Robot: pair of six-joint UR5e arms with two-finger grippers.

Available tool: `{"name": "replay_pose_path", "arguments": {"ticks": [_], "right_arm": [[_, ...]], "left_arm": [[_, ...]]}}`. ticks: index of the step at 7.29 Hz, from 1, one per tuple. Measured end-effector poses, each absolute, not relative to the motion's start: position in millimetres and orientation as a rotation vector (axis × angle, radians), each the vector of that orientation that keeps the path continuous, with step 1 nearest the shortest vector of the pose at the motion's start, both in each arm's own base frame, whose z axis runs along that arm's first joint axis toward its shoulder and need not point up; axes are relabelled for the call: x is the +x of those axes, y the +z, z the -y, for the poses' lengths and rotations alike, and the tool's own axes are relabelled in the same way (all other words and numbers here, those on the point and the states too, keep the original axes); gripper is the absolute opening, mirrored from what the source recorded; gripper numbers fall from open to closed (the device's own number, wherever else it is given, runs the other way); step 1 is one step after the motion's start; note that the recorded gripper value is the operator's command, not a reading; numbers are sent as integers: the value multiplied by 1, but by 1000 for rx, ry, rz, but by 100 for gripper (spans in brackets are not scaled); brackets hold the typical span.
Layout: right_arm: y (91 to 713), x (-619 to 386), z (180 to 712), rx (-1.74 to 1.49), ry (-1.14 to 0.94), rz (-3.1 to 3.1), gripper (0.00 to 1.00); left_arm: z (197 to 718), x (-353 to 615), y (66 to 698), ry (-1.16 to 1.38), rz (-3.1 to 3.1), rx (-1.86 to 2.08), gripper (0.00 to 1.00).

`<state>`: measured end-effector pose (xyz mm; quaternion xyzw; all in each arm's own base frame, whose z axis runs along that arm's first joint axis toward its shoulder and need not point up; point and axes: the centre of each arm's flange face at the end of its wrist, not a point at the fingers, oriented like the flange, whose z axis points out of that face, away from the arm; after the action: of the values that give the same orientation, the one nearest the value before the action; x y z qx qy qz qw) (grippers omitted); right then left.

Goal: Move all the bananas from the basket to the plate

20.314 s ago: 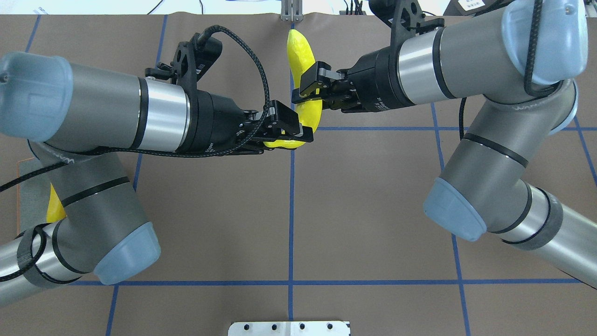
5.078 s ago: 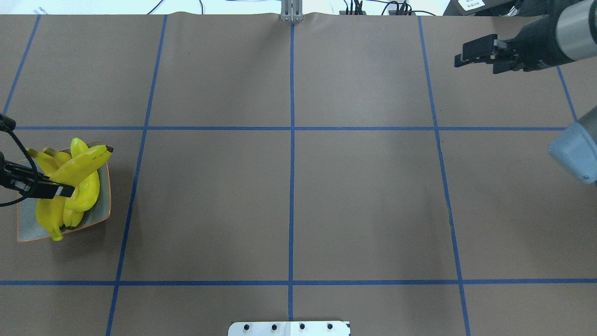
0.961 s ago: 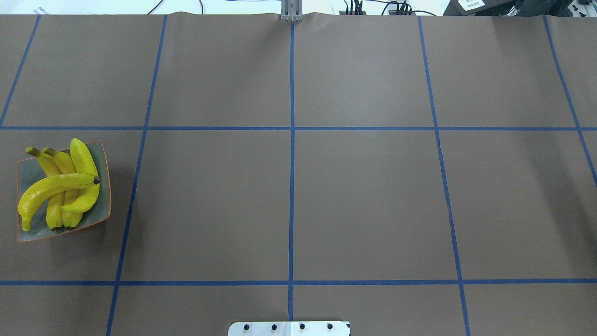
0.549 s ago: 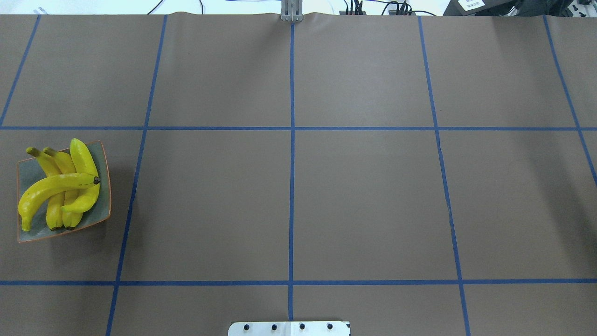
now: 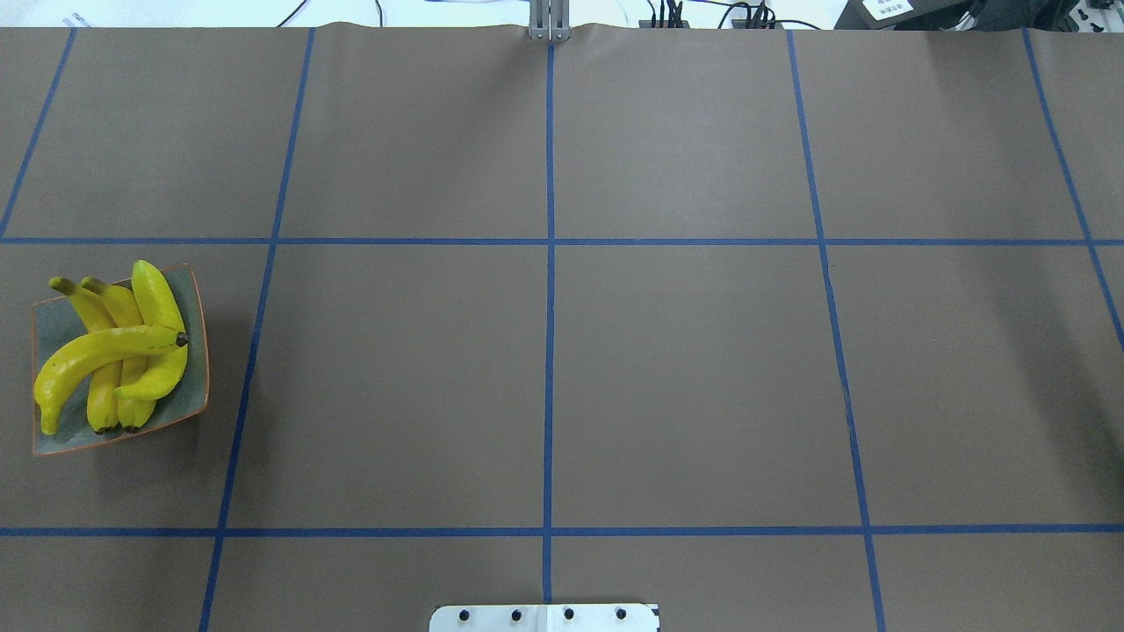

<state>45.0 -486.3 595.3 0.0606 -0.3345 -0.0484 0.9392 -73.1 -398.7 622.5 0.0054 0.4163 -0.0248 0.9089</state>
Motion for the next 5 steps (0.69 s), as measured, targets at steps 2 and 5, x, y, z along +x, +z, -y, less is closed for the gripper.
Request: {"name": "replay_pose_path", "arguments": {"ticks": [2,5], "right_arm": [[595,45,485,127,-99,680,100],[594,45,486,129,-98,682,100]], "left_arm": [[391,-73,634,-64,-858,-16,100],[389,-71,651,-74,-859,-48,100]]}}
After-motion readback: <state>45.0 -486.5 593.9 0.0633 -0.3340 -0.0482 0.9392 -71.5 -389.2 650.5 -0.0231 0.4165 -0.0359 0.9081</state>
